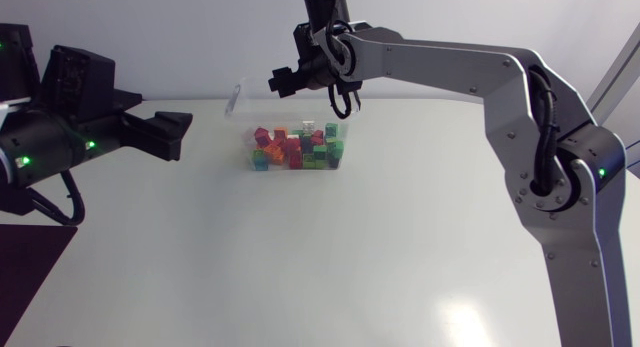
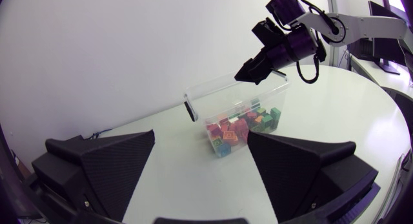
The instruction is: Place the duplo bricks in the container
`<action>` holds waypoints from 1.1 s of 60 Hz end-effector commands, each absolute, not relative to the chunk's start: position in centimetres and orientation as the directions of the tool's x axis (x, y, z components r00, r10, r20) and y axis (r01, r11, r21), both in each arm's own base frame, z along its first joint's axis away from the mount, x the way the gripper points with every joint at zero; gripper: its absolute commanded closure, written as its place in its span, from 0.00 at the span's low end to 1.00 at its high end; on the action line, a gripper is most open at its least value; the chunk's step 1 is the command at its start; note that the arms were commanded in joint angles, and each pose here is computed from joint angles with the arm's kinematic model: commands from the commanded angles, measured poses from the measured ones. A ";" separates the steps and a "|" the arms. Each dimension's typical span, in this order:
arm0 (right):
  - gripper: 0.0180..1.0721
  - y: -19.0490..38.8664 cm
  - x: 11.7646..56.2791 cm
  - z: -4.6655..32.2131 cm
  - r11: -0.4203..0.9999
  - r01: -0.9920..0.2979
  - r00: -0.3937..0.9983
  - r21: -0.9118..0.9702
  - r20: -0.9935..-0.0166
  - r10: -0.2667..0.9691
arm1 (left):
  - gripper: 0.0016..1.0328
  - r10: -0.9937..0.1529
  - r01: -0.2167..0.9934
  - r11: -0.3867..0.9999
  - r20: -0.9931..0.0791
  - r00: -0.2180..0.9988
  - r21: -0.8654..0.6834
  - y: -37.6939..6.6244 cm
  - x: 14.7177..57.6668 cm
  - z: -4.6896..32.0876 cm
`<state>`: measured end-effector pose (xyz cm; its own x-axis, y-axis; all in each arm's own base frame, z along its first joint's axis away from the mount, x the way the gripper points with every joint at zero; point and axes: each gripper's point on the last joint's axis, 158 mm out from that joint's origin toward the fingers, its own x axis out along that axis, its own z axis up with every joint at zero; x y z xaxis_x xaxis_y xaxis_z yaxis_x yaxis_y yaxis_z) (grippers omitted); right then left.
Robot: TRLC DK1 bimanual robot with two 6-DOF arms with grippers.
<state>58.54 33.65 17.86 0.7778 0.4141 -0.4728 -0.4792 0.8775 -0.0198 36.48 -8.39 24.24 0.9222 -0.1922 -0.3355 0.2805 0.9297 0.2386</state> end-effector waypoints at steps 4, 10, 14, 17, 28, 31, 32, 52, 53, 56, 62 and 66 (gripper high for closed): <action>0.05 32.2 57.2 20.9 0.885 -0.462 0.809 -0.052 -0.434 0.397 | 0.03 -0.188 0.272 0.934 -0.328 0.926 0.232 -7.8 34.8 23.5; 0.05 29.8 56.0 23.1 0.899 -0.431 0.838 -0.076 -0.402 0.368 | 0.03 -0.184 0.260 0.937 -0.301 0.935 0.233 -7.3 33.7 23.9; 0.05 28.0 55.2 24.4 0.910 -0.405 0.859 -0.088 -0.378 0.346 | 0.03 -0.175 0.247 0.940 -0.291 0.941 0.233 -6.8 33.1 23.8; 0.05 26.3 54.5 25.3 0.918 -0.386 0.871 -0.087 -0.362 0.332 | 0.03 -0.162 0.233 0.944 -0.287 0.944 0.233 -6.2 32.8 23.8; 0.05 20.5 51.6 27.2 0.945 -0.308 0.912 -0.108 -0.317 0.261 | 0.03 -0.146 0.211 0.949 -0.268 0.952 0.234 -5.3 31.3 23.7; 0.05 19.0 50.8 27.4 0.950 -0.289 0.920 -0.116 -0.308 0.242 | 0.03 -0.132 0.195 0.952 -0.262 0.956 0.234 -4.7 30.8 23.7; 0.05 18.6 50.7 27.4 0.952 -0.281 0.923 -0.120 -0.306 0.233 | 0.03 -0.130 0.194 0.953 -0.265 0.956 0.234 -4.7 30.8 23.6; 0.05 9.1 43.6 29.2 0.976 -0.138 0.970 -0.170 -0.223 0.098 | 0.04 -0.106 0.160 0.961 -0.231 0.967 0.225 -3.5 28.2 22.1; 0.05 8.7 43.4 29.1 0.977 -0.130 0.971 -0.171 -0.222 0.090 | 0.04 -0.107 0.158 0.961 -0.225 0.969 0.226 -3.5 28.1 22.2; 0.05 7.5 42.3 29.1 0.978 -0.112 0.974 -0.178 -0.215 0.073 | 0.04 -0.107 0.155 0.962 -0.214 0.971 0.224 -3.4 27.8 22.2; 0.05 5.6 40.6 28.7 0.980 -0.084 0.978 -0.183 -0.205 0.045 | 0.04 -0.091 0.136 0.966 -0.202 0.975 0.222 -2.9 27.6 22.2; 0.05 4.6 39.4 28.3 0.979 -0.069 0.980 -0.191 -0.197 0.031 | 0.04 -0.082 0.126 0.967 -0.199 0.977 0.222 -2.6 27.5 22.1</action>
